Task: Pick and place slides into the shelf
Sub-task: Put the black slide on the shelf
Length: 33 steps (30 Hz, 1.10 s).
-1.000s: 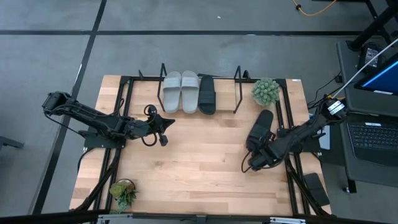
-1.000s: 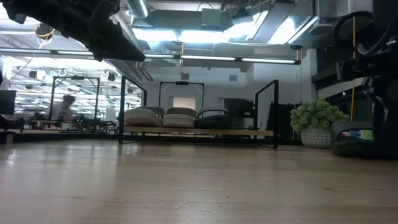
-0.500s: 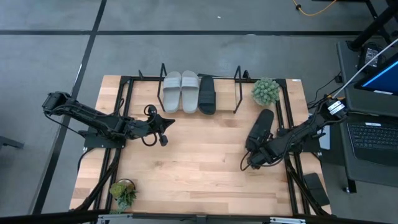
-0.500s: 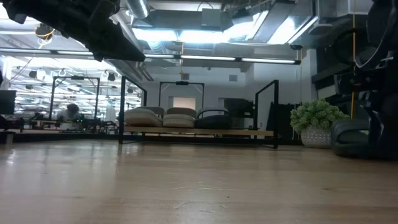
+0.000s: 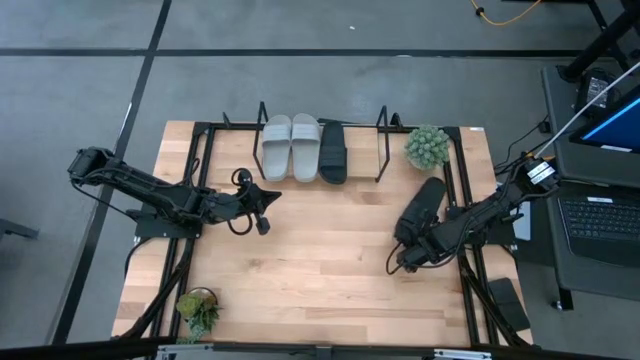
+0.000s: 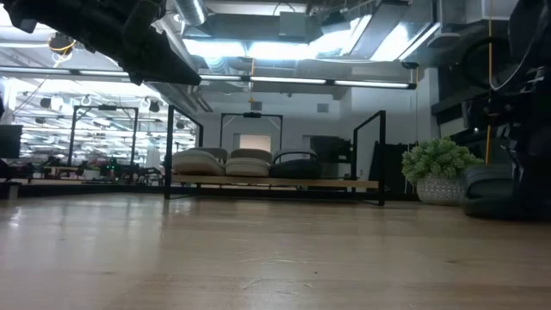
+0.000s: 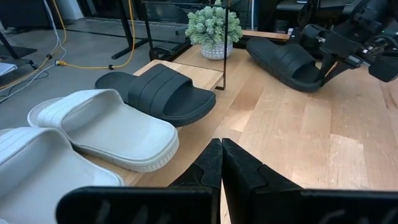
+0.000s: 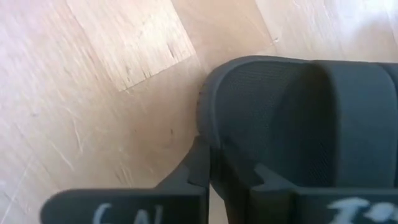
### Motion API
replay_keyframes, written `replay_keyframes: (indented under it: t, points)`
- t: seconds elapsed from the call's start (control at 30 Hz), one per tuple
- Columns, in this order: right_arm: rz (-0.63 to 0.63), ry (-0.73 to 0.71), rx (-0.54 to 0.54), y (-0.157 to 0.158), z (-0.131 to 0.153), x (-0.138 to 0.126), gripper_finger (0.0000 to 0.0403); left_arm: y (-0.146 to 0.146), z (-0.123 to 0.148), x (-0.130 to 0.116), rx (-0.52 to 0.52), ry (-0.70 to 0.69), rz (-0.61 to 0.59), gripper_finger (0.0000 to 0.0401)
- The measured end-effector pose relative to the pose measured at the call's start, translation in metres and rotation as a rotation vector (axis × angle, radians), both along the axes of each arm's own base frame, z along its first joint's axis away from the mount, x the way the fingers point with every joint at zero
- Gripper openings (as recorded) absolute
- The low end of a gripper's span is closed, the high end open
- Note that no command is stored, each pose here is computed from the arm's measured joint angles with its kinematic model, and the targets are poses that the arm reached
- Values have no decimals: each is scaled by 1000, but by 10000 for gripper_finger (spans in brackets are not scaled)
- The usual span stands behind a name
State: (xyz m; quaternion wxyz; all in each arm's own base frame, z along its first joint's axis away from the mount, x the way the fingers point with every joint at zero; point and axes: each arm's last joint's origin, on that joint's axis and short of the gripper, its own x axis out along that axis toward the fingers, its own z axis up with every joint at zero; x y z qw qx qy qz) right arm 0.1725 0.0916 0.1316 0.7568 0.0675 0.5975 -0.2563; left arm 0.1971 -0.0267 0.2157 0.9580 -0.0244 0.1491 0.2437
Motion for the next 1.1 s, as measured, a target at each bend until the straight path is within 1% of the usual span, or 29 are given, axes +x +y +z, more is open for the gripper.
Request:
replay_keyframes:
  t: [0.2, 0.3, 0.5, 0.77, 0.93, 1.03, 1.1]
  points:
    - [16, -4, 13, 3, 7, 6, 18, 0, 0, 0, 0, 0, 0, 4]
    - [31, -51, 50, 10, 19, 17, 18, 0, 0, 0, 0, 0, 0, 4]
    - [105, -119, 79, 22, 48, 36, 18, 0, 0, 0, 0, 0, 0, 4]
    - [298, -225, 93, 36, 97, 60, 18, 0, 0, 0, 0, 0, 0, 4]
    - [443, -291, 73, 43, 127, 72, 18, 0, 0, 0, 0, 0, 0, 4]
    - [541, -320, 34, 45, 144, 76, 18, 0, 0, 0, 1, 0, 0, 4]
    - [601, -343, -36, 46, 154, 79, 18, 0, 0, 0, 5, 3, -2, 4]
